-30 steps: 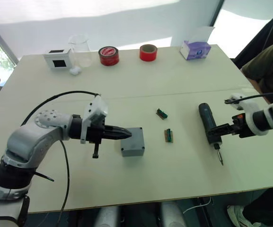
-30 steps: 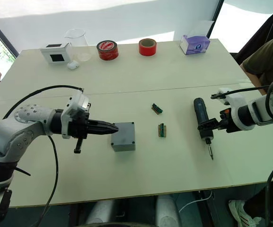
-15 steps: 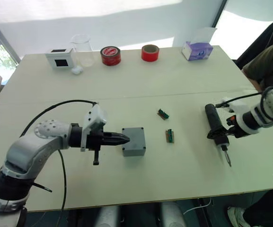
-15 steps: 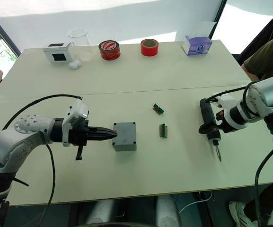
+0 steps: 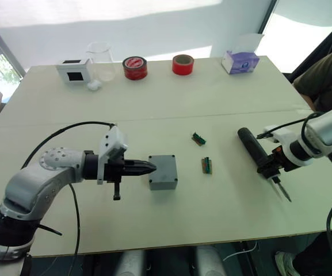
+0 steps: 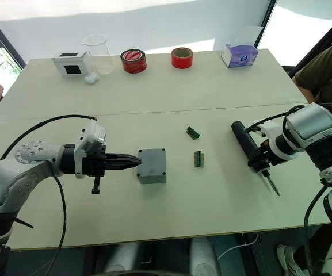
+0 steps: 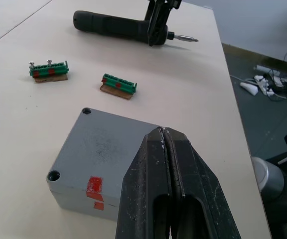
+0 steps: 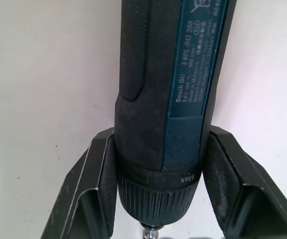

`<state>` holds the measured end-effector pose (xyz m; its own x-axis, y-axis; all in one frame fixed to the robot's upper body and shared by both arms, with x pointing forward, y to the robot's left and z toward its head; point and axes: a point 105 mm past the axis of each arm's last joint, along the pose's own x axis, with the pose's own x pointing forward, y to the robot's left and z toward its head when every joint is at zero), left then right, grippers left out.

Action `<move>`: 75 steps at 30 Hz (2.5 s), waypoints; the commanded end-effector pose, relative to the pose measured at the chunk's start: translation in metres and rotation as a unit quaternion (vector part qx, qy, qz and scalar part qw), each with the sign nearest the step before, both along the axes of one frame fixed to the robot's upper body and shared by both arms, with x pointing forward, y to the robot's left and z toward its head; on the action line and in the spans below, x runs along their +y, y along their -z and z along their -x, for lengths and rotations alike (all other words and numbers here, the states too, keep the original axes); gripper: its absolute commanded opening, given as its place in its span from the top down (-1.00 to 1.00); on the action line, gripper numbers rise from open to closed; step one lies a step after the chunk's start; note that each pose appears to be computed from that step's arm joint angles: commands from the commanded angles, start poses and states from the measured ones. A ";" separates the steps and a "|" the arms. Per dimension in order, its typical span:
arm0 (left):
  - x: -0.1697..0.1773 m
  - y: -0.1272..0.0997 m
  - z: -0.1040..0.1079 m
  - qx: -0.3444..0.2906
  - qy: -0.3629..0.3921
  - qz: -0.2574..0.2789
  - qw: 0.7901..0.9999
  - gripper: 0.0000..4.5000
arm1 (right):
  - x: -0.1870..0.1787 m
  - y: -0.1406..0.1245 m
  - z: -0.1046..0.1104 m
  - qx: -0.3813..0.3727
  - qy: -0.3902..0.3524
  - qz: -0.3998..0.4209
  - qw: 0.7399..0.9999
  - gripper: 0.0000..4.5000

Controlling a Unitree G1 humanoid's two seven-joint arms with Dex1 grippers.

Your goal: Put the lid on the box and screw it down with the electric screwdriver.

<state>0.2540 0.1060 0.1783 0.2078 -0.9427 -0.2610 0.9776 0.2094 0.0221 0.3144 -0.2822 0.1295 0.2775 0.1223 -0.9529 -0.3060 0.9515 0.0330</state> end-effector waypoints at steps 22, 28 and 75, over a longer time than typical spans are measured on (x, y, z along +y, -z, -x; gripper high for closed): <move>0.018 -0.001 -0.027 -0.022 -0.060 -0.022 0.998 1.00 | 0.177 -0.160 0.012 -0.537 -0.205 -0.452 0.682 0.18; 0.009 0.000 -0.034 -0.033 -0.038 -0.038 0.998 1.00 | 0.207 -0.137 0.024 -0.552 -0.206 -0.450 0.672 0.18; -0.004 0.057 -0.043 -0.027 -0.008 -0.099 0.995 1.00 | 0.224 -0.050 0.007 -0.590 -0.200 -0.345 0.701 0.18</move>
